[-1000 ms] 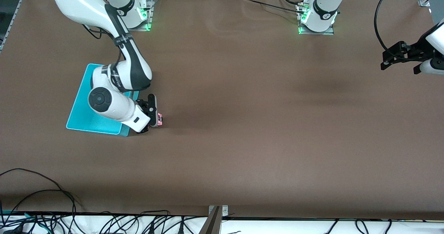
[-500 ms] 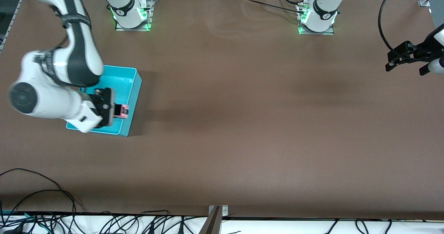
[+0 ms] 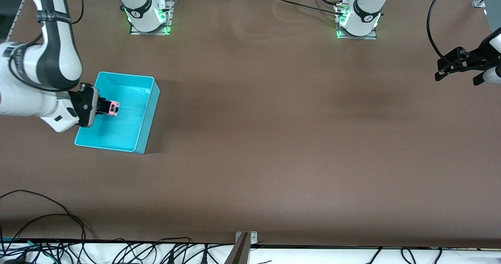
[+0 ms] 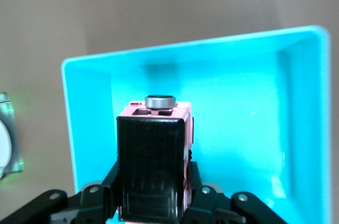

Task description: Wind and store pink jeep toy

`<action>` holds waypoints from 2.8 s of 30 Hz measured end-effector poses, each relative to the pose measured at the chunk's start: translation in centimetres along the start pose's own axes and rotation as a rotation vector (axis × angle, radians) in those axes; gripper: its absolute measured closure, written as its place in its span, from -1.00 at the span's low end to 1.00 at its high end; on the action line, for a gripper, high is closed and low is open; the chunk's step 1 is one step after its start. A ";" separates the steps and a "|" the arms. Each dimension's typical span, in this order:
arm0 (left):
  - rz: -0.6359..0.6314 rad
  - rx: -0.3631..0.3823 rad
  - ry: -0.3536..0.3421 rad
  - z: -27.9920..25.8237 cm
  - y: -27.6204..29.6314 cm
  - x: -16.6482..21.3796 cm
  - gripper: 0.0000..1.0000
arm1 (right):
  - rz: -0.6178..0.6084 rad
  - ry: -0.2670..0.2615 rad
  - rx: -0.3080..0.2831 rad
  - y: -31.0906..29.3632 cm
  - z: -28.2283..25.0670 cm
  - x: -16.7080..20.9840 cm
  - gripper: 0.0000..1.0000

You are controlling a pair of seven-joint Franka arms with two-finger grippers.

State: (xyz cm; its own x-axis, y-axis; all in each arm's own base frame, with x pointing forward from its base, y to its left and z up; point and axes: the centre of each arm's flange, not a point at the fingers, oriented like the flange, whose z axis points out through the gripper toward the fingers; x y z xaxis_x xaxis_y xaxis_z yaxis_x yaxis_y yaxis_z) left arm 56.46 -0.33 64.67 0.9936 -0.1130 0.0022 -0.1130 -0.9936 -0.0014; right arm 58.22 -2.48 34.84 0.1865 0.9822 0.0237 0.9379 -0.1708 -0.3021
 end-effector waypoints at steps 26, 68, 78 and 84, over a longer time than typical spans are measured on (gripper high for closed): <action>0.013 -0.001 -0.002 0.1 0.7 0.1 -1.00 | -0.077 0.064 -0.013 -3.7 16.2 -2.4 -0.03; 0.015 -0.001 0.000 0.0 0.8 0.1 -1.00 | 0.397 0.189 -0.153 0.0 -12.8 3.2 -1.00; 0.015 0.000 0.000 0.0 0.8 0.1 -1.00 | 0.853 0.160 -0.152 -2.4 -19.4 4.7 -1.00; 0.015 0.000 0.000 0.0 0.8 0.1 -1.00 | 1.066 0.137 -0.227 -3.3 -21.9 5.7 -1.00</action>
State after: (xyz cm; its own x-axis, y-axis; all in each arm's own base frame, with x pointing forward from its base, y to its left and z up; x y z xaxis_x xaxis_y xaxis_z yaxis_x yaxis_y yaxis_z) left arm 56.50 -1.14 64.66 0.9918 -0.1276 0.0023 -0.1276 -0.9918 -0.0009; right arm 62.64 1.99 56.87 0.9508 0.3076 -0.0359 0.3058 -0.9509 -0.0484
